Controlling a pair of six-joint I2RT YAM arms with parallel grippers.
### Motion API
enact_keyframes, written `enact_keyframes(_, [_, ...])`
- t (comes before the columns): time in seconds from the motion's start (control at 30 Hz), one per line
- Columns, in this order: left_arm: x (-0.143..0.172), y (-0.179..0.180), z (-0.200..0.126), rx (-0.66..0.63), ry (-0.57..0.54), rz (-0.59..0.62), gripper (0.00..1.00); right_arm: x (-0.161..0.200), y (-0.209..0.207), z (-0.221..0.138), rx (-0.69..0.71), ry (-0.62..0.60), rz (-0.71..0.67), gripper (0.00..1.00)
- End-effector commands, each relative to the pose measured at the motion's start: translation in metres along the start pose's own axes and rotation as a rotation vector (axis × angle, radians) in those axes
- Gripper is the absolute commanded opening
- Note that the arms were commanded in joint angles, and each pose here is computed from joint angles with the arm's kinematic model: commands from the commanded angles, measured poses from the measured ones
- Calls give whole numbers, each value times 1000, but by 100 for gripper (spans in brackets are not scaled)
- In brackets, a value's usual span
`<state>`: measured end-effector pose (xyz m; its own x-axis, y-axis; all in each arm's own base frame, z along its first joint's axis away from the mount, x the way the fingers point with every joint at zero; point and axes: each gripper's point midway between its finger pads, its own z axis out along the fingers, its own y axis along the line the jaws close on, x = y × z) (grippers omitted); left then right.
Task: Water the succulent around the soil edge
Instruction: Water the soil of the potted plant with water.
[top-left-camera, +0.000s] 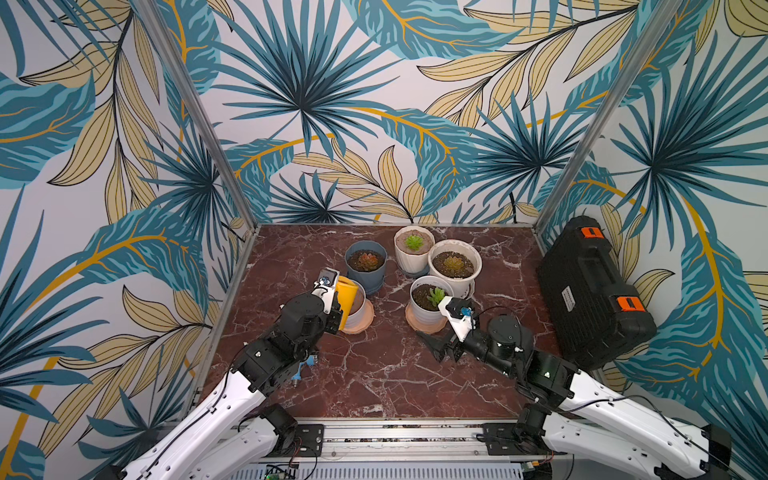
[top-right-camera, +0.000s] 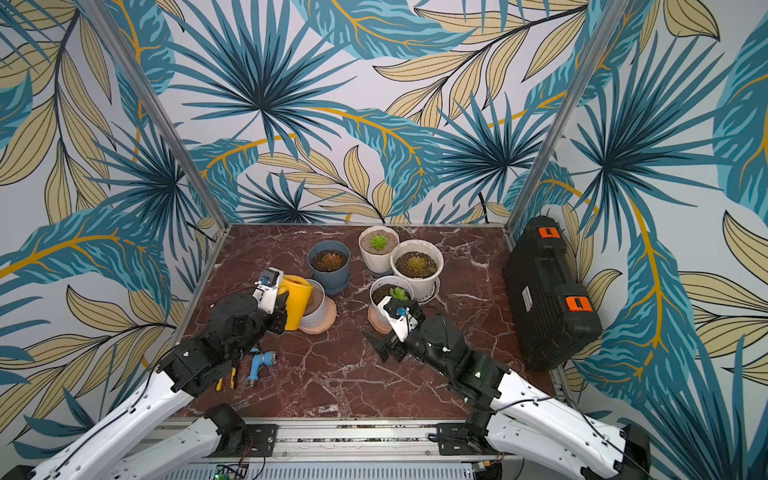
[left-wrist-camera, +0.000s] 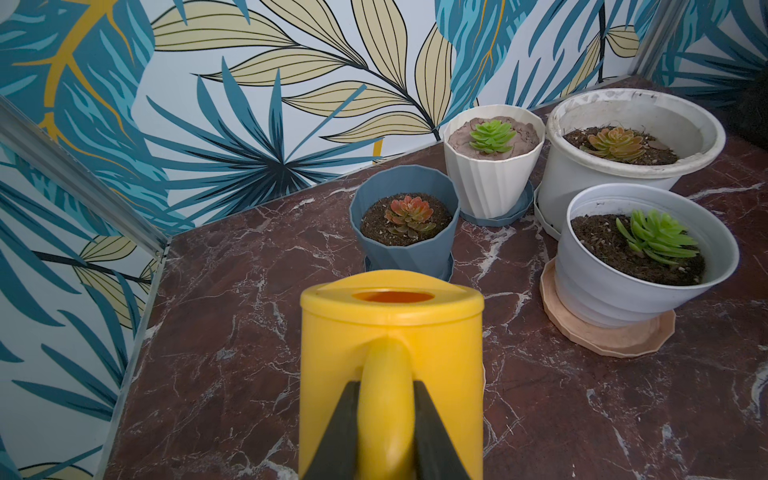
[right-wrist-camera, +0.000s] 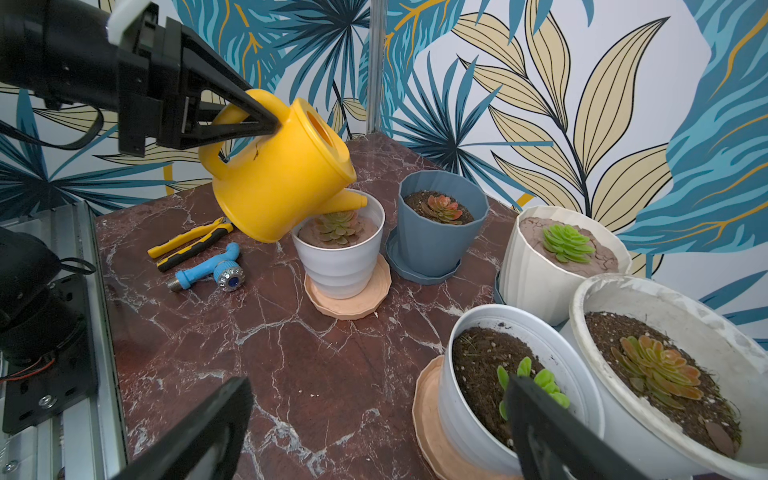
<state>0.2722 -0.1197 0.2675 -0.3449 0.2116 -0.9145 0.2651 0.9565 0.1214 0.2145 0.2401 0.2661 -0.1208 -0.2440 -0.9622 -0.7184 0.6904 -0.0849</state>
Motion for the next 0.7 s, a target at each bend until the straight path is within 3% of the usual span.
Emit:
enact_keyframes(0.0, [-35, 7, -15, -3, -94, -40, 0, 1, 3, 0, -13, -4, 9, 99])
enact_keyframes(0.27, [-35, 19, -26, -48, -88, -24, 0, 0, 4, 0, -20, -6, 11, 100])
enact_keyframes(0.67, [-28, 23, -13, -39, -73, -47, 0, 1, 4, 1, -18, -2, 9, 100])
